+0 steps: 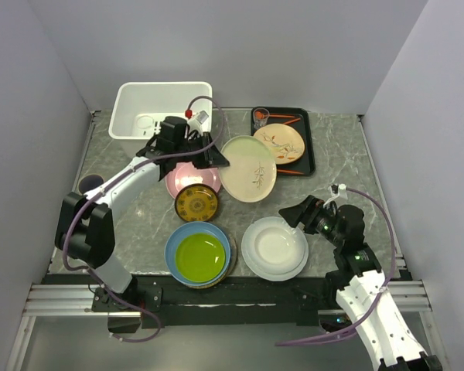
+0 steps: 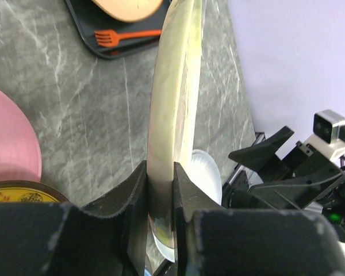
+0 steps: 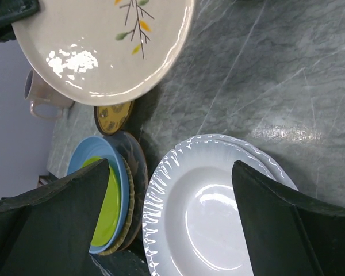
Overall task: Place the plates into the plastic bin on the countertop
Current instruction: Place the plate in the plastic bin.
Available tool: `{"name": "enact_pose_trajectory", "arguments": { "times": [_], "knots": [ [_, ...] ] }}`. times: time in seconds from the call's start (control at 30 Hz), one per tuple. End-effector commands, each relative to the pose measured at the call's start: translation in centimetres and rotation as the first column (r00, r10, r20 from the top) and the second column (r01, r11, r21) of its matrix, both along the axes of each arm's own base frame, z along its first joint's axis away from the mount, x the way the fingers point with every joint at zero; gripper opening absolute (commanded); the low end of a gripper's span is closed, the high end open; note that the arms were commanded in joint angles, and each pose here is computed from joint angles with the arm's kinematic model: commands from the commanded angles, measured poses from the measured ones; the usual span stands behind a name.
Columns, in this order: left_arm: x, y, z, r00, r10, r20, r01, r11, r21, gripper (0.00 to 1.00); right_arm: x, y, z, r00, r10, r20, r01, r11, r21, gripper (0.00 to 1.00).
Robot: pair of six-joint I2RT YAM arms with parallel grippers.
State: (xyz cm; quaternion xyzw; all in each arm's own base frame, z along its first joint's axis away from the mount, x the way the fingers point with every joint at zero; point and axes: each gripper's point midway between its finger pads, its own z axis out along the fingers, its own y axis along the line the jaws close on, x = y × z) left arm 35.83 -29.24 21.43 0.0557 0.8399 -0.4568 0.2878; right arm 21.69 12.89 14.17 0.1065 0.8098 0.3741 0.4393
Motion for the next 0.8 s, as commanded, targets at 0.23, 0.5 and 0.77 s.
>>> {"name": "enact_pose_trajectory", "arguments": {
  "times": [0.23, 0.5, 0.77],
  "knots": [
    [4.8, 0.8, 9.2, 0.973, 0.088, 0.215, -0.046, 0.98, -0.192, 0.01, 0.7, 0.1, 1.2, 0.998, 0.014, 0.062, -0.013, 1.0, -0.019, 1.0],
    [6.7, 1.5, 10.4, 0.966, 0.135, 0.222, -0.085, 0.972, -0.22, 0.01, 0.9, 0.1, 1.3, 0.997, 0.012, 0.072, -0.011, 1.0, -0.02, 1.0],
    [8.5, 3.4, 12.1, 0.949, 0.216, 0.23, -0.152, 0.952, -0.267, 0.01, 0.9, 0.2, 0.9, 0.998, 0.019, 0.063, -0.017, 1.0, -0.022, 1.0]
  ]
}}
